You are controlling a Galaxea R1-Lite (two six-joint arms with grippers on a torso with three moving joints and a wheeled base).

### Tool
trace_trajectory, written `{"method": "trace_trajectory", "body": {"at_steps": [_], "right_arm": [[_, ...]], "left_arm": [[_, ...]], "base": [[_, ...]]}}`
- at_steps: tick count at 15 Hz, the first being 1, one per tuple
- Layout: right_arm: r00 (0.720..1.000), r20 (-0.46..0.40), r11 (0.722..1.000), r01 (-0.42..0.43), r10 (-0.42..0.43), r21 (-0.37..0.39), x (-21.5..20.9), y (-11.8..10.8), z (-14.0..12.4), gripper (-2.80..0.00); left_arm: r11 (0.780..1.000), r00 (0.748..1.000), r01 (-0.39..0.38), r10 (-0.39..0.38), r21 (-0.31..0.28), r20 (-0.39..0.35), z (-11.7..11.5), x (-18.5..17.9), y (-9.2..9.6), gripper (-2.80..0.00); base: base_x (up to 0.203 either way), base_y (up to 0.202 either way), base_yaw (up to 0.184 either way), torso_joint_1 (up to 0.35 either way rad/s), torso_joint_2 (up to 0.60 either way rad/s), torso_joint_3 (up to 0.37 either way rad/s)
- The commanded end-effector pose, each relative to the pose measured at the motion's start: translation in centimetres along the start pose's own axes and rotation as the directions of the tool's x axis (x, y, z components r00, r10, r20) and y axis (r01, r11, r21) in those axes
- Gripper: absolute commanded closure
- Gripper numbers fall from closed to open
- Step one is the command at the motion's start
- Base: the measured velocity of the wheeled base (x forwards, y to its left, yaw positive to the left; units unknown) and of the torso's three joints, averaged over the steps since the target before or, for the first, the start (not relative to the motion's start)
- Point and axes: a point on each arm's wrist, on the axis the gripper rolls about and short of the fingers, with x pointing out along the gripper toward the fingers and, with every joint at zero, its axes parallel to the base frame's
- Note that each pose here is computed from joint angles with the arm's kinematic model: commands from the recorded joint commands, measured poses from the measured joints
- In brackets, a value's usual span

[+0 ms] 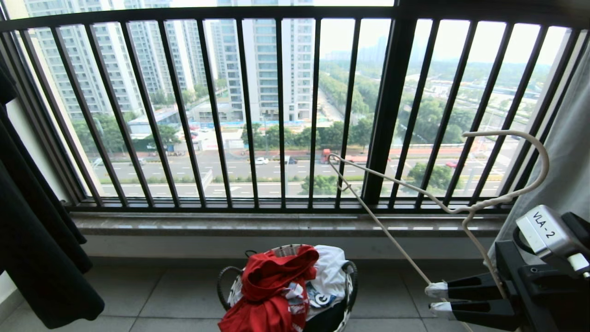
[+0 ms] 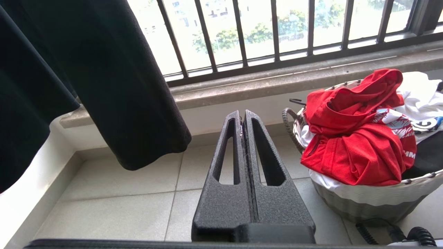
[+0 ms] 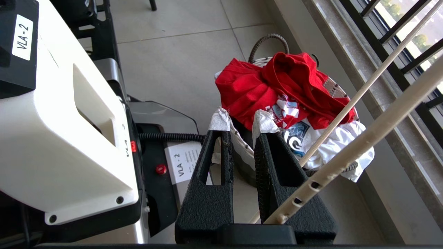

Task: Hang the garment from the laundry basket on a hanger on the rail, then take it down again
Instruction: Pick up clothes from the basket

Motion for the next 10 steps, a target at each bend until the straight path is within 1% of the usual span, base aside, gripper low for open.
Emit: {"method": "trace_trajectory", "body": {"at_steps": [1,2,10], "right_arm": [[1.000,0.002,1.000,-0.004,0.004,-0.003,0.01,-0.01,-0.01,0.00],[1.000,0.002,1.000,-0.004,0.004,-0.003,0.01,-0.01,-0.01,0.00],[1.000,0.023,1.000,0.011,-0.011,-0.021,-0.19,0.02,0.18,0.00]], "left_arm": [[1.000,1.000,0.000,0.000,0.006,-0.002,-0.01,0.01,0.00,0.00],[1.000,1.000,-0.002,0.002,-0.003,0.000,0.00,0.00,0.00,0.00],[1.000,1.000,-0.002,0.002,-0.005,0.002,0.05,-0.02,0.01,0.00]], "base": [[0.000,0.000,0.000,0.000,0.00,0.000],[0.000,0.000,0.000,0.000,0.00,0.000],[0.000,0.000,0.000,0.000,0.00,0.000]]}}
